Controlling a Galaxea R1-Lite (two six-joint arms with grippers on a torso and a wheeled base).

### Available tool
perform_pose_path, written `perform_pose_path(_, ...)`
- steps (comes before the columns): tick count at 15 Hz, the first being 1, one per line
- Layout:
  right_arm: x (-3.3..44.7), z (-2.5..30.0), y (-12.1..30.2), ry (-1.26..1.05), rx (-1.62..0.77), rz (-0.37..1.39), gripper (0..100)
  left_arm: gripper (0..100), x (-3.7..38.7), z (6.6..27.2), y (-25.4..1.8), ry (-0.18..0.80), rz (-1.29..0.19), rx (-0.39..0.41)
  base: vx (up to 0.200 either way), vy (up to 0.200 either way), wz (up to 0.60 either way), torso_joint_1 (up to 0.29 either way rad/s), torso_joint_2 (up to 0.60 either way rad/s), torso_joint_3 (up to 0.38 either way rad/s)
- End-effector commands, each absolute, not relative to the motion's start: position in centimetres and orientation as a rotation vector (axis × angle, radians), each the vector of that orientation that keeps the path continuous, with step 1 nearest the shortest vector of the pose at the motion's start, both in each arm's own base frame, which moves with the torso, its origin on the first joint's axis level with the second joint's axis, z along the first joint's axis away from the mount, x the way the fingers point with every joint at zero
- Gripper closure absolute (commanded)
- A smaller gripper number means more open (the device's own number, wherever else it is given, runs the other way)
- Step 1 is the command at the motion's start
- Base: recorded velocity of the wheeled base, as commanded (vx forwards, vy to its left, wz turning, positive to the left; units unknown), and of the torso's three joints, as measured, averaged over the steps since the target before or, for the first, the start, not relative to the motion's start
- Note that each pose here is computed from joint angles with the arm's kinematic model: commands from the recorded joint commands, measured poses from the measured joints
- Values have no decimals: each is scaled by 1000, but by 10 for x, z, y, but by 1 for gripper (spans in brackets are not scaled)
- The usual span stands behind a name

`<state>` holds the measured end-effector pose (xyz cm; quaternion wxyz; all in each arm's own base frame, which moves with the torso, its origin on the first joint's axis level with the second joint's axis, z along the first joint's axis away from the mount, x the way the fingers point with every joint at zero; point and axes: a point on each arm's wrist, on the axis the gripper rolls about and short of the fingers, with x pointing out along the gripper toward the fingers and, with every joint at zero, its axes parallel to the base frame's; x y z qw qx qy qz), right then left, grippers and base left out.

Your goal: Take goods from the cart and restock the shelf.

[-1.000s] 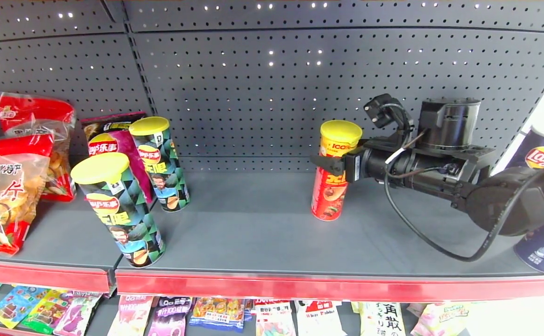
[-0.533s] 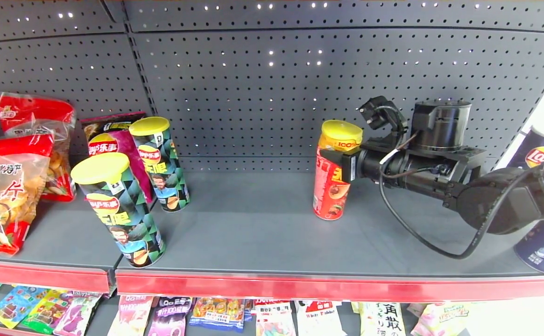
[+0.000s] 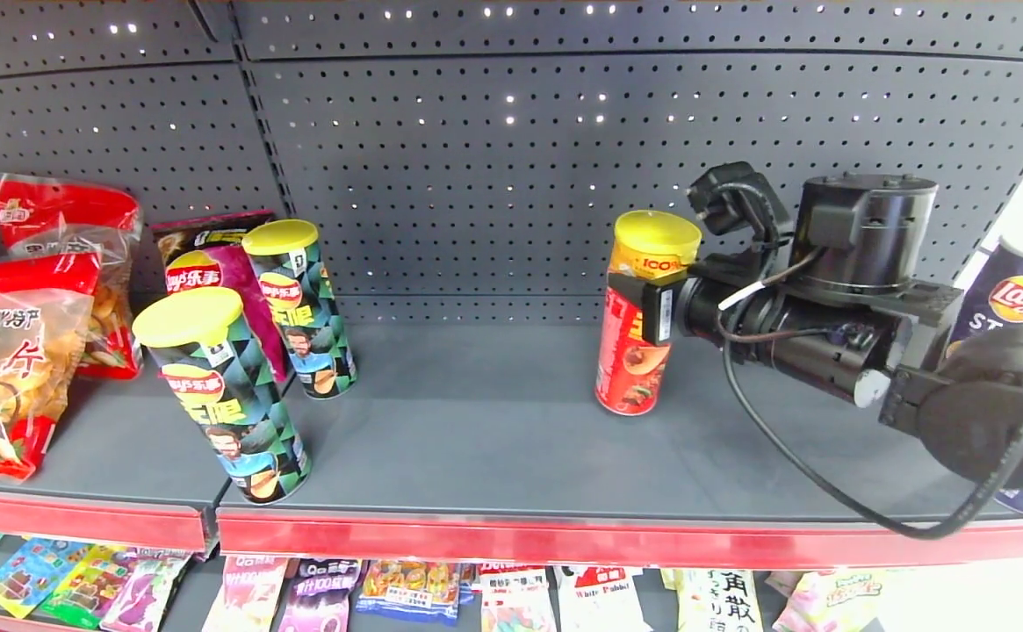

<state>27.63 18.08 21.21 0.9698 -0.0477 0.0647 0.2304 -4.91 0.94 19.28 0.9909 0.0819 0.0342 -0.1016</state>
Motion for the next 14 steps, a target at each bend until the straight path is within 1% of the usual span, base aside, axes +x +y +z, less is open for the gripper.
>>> perform_pose_path(1, 253, 218, 180, 120, -90, 463, 100, 100, -49, 192, 9, 69, -204, 164, 0, 0, 0, 0, 0, 0)
perform_pose_path(4, 227, 218, 189, 134, -39, 462, 100, 100, -49, 191, 9, 72, -203, 166, 0, 0, 0, 0, 0, 0)
perform_pose_path(6, 219, 217, 198, 135, -29, 407, 100, 100, -49, 191, 9, 72, -204, 164, 0, 0, 0, 0, 0, 0)
perform_pose_path(9, 213, 214, 202, 143, -39, 401, 100, 100, -49, 190, 9, 70, -203, 164, 0, 0, 0, 0, 0, 0)
perform_pose_path(12, 210, 206, 215, 150, -69, 287, 100, 100, -49, 190, 9, 70, -203, 164, 0, 0, 0, 0, 0, 0)
perform_pose_path(14, 201, 201, 221, 161, -84, 311, 100, 100, -49, 190, 9, 70, -203, 164, 0, 0, 0, 0, 0, 0)
